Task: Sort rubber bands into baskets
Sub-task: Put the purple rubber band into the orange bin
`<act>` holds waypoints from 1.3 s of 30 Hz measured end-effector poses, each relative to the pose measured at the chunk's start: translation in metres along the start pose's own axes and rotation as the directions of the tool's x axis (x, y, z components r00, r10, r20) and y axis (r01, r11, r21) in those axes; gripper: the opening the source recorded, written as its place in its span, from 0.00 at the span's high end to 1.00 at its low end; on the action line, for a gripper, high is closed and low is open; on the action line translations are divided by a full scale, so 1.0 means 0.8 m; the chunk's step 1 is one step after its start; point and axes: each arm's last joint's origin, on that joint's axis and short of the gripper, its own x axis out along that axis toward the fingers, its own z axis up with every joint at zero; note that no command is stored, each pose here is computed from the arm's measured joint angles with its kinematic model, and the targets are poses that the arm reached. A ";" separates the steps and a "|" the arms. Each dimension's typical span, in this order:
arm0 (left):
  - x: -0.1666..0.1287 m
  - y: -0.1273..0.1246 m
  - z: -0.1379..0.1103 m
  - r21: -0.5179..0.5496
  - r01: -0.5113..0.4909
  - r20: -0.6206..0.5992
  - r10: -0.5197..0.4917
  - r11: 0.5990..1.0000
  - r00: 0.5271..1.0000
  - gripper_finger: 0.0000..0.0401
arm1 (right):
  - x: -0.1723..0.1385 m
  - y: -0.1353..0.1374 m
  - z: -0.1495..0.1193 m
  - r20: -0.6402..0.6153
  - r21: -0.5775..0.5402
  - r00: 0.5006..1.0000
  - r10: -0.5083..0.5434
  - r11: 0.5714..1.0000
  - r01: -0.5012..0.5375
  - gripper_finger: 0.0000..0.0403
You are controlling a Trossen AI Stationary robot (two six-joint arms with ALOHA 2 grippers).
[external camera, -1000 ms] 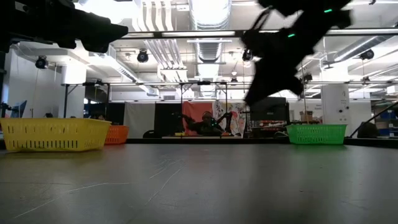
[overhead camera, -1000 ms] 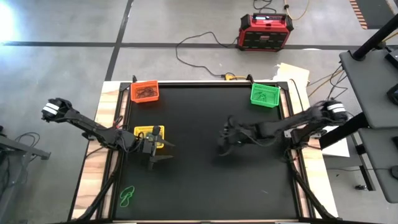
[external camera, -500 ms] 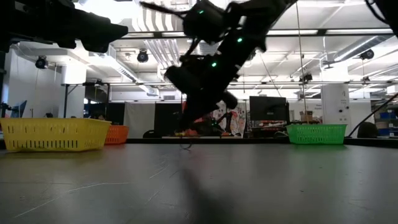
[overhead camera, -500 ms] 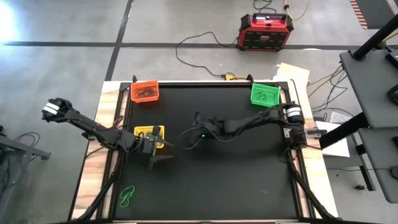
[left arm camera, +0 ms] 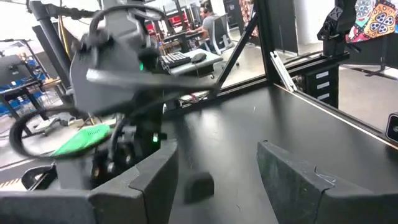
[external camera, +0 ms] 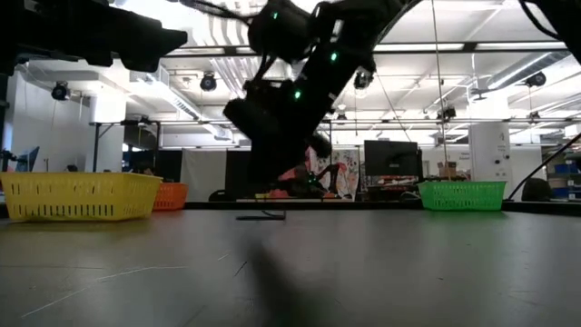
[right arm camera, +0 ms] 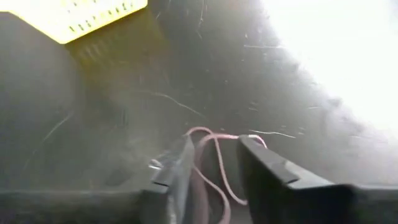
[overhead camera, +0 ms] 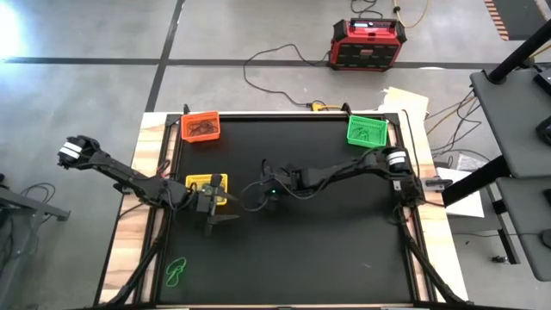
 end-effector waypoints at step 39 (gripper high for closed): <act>0.105 0.007 -0.078 -0.334 -0.405 -0.468 0.223 0.851 0.855 0.50 | -0.219 0.076 -0.153 0.590 -0.301 0.807 -0.013 0.924 0.235 0.42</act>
